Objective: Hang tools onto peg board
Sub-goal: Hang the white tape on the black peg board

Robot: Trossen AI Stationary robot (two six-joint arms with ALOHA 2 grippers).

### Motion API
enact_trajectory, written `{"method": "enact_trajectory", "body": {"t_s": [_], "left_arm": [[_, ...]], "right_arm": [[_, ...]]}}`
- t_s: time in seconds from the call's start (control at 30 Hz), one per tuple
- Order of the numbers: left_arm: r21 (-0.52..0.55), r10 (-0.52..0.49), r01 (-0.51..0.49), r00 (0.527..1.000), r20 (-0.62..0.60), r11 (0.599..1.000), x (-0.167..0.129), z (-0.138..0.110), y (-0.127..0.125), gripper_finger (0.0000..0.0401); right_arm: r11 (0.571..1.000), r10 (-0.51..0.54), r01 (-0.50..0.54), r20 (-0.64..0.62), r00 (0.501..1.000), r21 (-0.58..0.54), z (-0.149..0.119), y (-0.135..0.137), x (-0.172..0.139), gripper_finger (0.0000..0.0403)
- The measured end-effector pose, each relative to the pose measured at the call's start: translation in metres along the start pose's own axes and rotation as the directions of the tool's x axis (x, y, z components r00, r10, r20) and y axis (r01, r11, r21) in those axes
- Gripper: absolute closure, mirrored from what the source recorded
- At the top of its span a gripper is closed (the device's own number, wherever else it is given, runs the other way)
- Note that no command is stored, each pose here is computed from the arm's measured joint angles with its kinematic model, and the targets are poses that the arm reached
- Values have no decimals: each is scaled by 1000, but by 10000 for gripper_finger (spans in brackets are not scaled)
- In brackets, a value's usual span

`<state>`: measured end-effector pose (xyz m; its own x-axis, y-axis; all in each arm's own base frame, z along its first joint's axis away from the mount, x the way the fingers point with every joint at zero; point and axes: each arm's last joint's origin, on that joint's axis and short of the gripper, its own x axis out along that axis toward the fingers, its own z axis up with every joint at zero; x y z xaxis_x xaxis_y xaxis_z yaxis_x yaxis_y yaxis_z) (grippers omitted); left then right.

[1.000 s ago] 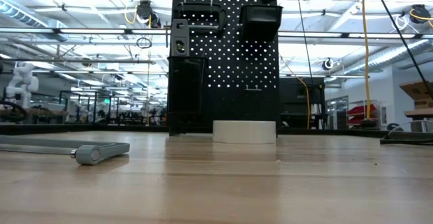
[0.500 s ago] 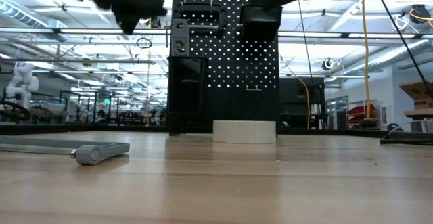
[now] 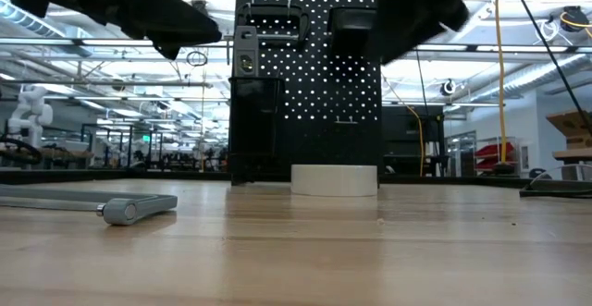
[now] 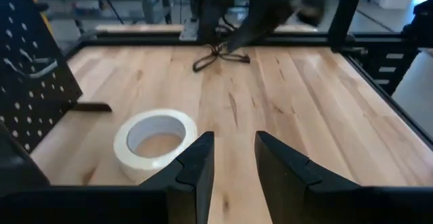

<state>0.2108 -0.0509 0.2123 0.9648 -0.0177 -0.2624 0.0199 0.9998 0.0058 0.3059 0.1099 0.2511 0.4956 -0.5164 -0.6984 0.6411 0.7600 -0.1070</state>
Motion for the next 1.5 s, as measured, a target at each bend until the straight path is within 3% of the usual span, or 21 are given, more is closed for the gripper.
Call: {"method": "enact_trajectory", "body": {"t_s": [0.13, 0.23, 0.43, 0.53, 0.63, 0.7, 0.8, 0.93, 1.17, 1.5], "left_arm": [[36, 29, -31, 998, 56, 999, -1, -2, 2, 289], [54, 31, -33, 999, 41, 998, -1, -4, 3, 289], [82, 38, -46, 995, 96, 996, -1, 2, 5, 289], [78, 50, -62, 988, 148, 995, -1, 7, 9, 289], [104, 45, -58, 991, 126, 993, 0, 5, 11, 289], [109, 54, -64, 994, 91, 992, 1, 2, 13, 289], [112, 69, -70, 998, 13, 991, 2, -6, 16, 289], [108, 88, -81, 995, -54, 991, 2, -12, 20, 289], [107, 110, -103, 992, -63, 989, 2, -13, 25, 289], [52, 105, -101, 992, -66, 994, 2, -13, 25, 289]], "right_arm": [[982, -114, 123, -71, 991, 146, 5, -20, 12, 204], [968, -133, 155, -121, 984, 197, 9, -28, 20, 204], [974, -143, 165, -150, 978, 152, 17, -37, 29, 204], [984, -82, 121, -271, 959, 132, 15, -39, 31, 204], [983, -40, 110, -413, 910, 148, 11, -44, 31, 204], [986, -44, 110, -444, 895, 123, 10, -47, 31, 204], [985, -74, 131, -407, 911, 113, 14, -51, 36, 204], [960, -106, 191, -365, 925, 205, 24, -62, 54, 204], [938, -122, 210, -303, 945, 276, 2, -71, 89, 203], [914, -61, 126, -178, 982, 386, -13, -74, 115, 146]]}}
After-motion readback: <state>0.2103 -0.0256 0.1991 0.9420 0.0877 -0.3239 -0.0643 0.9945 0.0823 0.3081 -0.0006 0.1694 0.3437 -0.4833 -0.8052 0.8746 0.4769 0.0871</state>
